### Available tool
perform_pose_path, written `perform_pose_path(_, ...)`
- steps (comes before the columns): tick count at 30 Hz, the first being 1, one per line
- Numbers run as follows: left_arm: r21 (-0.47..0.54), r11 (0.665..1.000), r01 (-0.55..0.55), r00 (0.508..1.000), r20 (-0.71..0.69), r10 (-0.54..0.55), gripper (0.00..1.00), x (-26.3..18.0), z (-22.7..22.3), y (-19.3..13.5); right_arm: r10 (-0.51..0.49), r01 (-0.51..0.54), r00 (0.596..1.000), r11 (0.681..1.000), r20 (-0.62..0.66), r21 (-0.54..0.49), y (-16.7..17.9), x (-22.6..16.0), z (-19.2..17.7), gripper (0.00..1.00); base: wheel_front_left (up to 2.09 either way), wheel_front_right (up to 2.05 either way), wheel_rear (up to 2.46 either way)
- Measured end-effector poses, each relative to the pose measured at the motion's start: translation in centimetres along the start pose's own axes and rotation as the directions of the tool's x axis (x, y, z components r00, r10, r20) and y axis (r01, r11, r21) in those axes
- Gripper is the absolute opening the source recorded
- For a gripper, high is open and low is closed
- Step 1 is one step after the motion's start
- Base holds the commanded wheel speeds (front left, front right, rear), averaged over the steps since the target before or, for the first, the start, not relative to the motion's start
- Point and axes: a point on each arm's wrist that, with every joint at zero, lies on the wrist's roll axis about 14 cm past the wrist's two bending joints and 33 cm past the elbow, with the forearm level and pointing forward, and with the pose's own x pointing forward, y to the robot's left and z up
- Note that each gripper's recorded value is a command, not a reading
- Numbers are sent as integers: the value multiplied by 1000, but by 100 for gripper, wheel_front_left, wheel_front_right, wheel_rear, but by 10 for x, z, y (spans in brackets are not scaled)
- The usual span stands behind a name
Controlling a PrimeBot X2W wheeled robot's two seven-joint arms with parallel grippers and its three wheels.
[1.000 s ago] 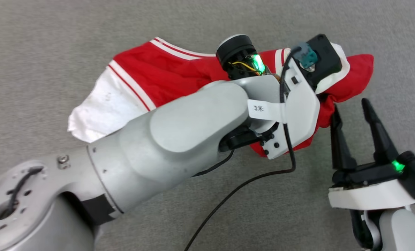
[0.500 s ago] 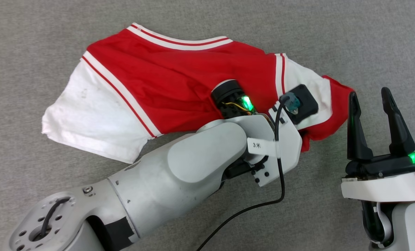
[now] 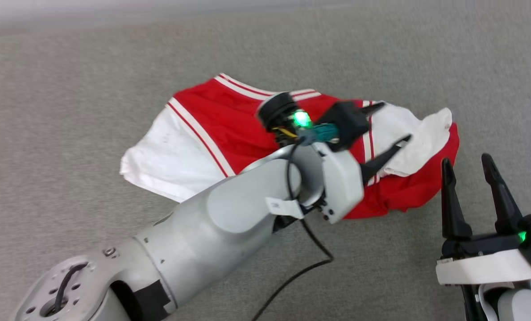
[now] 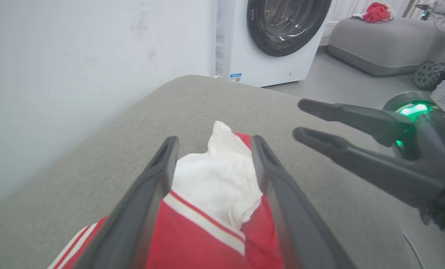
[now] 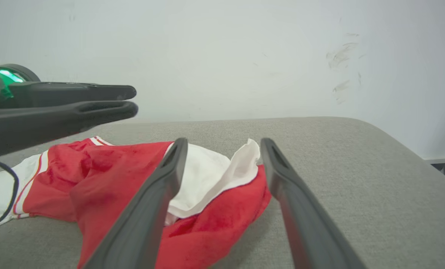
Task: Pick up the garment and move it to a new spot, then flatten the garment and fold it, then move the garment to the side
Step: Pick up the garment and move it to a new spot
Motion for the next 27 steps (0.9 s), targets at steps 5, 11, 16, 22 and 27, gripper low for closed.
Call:
perform_pose_path(5,39,980,-196,980,52,193,100,-36,14,31,25,-25,999,1000,20,4,9,-10,10,100,0,0,0)
perform_pose_path(11,73,892,-447,889,150,433,100,-96,43,68,62,-63,997,998,44,10,21,-17,19,100,0,0,0)
perform_pose_path(16,59,763,-644,754,222,619,100,-162,51,89,100,-101,993,995,65,18,34,-20,27,100,0,0,0)
perform_pose_path(22,19,595,-803,579,257,773,100,-235,45,94,127,-128,989,992,79,15,43,-27,33,100,0,0,0)
perform_pose_path(27,-18,478,-878,460,240,855,100,-284,27,86,140,-141,986,990,89,12,47,-31,37,100,0,0,0)
